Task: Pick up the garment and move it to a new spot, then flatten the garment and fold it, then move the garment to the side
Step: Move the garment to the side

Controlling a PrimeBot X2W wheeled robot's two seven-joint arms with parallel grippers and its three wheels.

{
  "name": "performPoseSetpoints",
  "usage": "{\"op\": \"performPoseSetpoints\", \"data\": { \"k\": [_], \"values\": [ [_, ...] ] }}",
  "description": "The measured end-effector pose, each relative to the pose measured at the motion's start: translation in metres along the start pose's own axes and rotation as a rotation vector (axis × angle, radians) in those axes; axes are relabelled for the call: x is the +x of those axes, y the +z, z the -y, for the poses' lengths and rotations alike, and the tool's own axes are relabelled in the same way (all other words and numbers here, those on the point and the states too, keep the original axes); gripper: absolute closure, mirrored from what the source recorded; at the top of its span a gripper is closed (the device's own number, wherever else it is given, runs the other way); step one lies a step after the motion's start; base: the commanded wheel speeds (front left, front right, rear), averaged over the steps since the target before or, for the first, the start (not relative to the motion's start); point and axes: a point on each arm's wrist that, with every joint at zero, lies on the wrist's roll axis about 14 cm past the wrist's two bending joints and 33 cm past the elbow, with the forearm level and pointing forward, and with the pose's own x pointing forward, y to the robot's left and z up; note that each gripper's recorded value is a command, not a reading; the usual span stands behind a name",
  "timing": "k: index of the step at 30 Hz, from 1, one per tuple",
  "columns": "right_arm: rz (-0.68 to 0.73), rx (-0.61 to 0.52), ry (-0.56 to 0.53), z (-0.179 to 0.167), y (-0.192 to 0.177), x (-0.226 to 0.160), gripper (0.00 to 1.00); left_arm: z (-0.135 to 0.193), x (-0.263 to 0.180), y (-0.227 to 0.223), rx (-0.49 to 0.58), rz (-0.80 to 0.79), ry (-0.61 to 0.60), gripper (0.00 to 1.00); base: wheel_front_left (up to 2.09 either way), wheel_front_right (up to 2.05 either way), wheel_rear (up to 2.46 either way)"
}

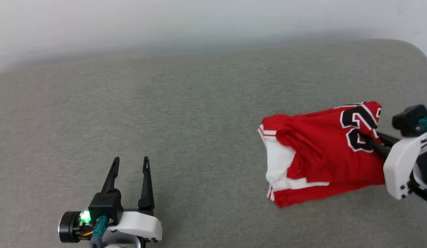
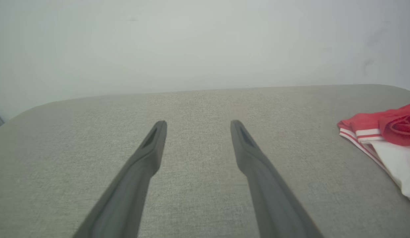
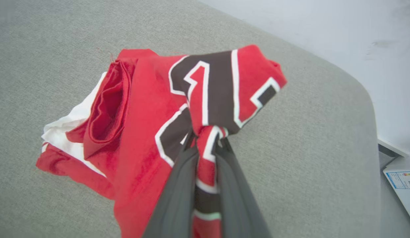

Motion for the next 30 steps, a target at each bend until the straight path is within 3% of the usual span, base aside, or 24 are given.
{"op": "performPoseSetpoints", "data": {
  "k": [13,22,30],
  "values": [
    [-0.111,-0.057,-0.222,0.094,-0.017,-0.026,1.0,0.028,0.035,-0.015,-0.01,-0.008,-0.086,0.0,0.0,0.0,0.0],
    [-0.291,-0.051,-0.41,0.173,-0.053,-0.029,1.0,0.02,0.055,-0.03,-0.011,-0.02,-0.071,0.0,0.0,0.0,0.0],
    [-0.382,-0.007,-0.544,0.221,-0.083,-0.025,1.0,0.007,0.063,-0.04,-0.001,-0.032,-0.037,0.0,0.0,0.0,0.0]
  ]
}}
